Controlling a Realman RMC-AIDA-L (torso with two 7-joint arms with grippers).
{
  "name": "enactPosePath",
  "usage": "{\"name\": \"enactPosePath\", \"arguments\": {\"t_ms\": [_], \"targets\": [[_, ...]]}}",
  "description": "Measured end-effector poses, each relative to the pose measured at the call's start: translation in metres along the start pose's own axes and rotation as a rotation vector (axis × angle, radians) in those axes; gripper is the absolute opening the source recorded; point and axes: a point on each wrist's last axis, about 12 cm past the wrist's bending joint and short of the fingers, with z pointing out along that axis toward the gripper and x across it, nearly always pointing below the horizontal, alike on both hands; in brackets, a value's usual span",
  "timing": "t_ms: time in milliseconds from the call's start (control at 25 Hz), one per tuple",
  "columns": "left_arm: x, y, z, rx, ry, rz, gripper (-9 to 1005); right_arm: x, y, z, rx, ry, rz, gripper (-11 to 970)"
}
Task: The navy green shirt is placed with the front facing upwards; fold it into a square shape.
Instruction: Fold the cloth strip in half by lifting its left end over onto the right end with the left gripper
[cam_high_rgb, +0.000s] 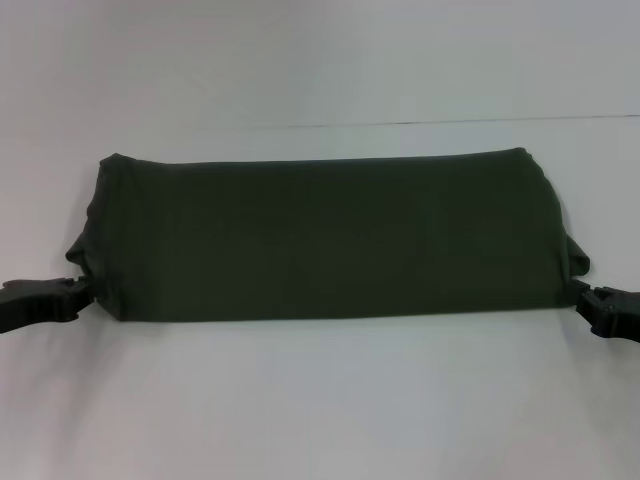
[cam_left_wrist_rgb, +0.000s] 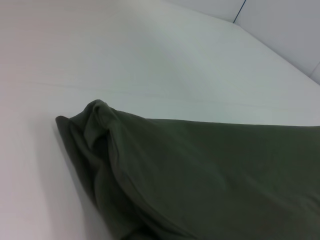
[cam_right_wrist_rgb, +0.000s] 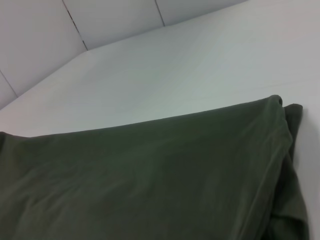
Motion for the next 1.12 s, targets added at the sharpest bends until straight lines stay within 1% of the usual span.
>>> {"name": "enactPosePath", "arguments": {"t_ms": [40, 200, 320, 600, 760, 800, 840, 1120], "targets": [[0.0, 0.0, 0.0, 0.002, 0.0, 0.003, 44, 0.0, 0.0, 0.0, 0.001, 0.0, 0.0, 22], [0.002, -0.001, -0.001, 0.011, 0.002, 0.027, 45, 0.004, -0.001, -0.005, 0.005, 0.001, 0.004, 20], [0.007, -0.002, -0.006, 0.033, -0.004, 0.048, 45, 0.009, 0.0, -0.013, -0.014, -0.009, -0.007, 21], [0.022, -0.002, -0.035, 0.083, -0.073, 0.092, 44, 0.022, 0.008, -0.037, -0.092, -0.065, -0.047, 21], [0.032, -0.003, -0.05, 0.094, -0.064, 0.117, 44, 0.034, 0.014, -0.052, -0.128, -0.076, -0.066, 22], [0.032, -0.003, -0.05, 0.094, -0.064, 0.117, 44, 0.038, 0.015, -0.056, -0.136, -0.077, -0.07, 22], [0.042, -0.005, -0.06, 0.106, -0.055, 0.126, 44, 0.04, 0.016, -0.058, -0.137, -0.078, -0.071, 22], [0.058, -0.01, -0.076, 0.122, -0.042, 0.14, 45, 0.058, 0.021, -0.074, -0.142, -0.076, -0.043, 21]]}}
